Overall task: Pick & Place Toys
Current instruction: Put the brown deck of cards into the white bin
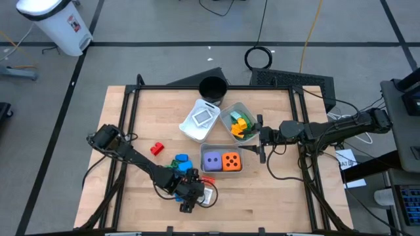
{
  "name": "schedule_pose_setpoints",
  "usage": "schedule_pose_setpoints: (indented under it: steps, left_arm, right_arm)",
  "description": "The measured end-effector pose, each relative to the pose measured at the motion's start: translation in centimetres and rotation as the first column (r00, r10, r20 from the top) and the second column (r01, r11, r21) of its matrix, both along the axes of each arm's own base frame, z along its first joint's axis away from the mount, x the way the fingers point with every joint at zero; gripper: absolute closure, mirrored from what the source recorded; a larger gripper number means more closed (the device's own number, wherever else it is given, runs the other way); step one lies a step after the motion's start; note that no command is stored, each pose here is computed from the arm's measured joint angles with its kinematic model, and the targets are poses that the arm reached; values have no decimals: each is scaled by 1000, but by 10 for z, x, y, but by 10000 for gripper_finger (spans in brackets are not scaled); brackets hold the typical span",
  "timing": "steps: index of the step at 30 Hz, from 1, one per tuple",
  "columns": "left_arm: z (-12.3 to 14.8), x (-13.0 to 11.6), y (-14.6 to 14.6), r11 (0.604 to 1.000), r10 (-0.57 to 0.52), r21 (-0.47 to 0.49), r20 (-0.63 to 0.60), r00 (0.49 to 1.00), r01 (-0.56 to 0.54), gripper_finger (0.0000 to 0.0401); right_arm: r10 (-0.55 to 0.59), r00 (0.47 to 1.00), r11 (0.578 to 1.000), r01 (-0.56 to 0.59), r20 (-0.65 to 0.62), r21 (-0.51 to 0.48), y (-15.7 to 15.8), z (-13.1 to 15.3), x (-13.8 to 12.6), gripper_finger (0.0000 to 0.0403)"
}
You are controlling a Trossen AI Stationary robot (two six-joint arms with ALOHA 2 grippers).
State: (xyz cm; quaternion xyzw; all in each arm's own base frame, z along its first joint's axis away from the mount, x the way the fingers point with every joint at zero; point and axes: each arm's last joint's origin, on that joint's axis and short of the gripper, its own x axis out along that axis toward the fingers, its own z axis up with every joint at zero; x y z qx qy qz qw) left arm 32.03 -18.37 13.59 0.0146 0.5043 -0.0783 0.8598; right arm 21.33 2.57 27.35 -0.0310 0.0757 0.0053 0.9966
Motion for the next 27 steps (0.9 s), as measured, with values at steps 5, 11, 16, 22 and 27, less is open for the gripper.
schedule_pose_setpoints:
  steps: [5,11,16,22,27]
  left_arm:
    - [-7,-5,3,1000,9,26,-10,1000,-8,52]
    - [-11,-8,4,997,-6,72,-6,1000,6,52]
    - [-10,-8,5,997,2,79,0,1000,-2,56]
    - [-7,-6,2,998,-18,66,1,1000,18,89]
    - [10,5,-4,998,-24,55,22,999,23,89]
  right_arm:
    - [0,1000,1000,0,0,0,0,0,0,188]
    - [0,1000,1000,0,0,0,0,0,0,188]
    - [0,1000,1000,0,0,0,0,0,0,188]
    - [0,1000,1000,0,0,0,0,0,0,188]
    - [0,1000,1000,0,0,0,0,0,0,188]
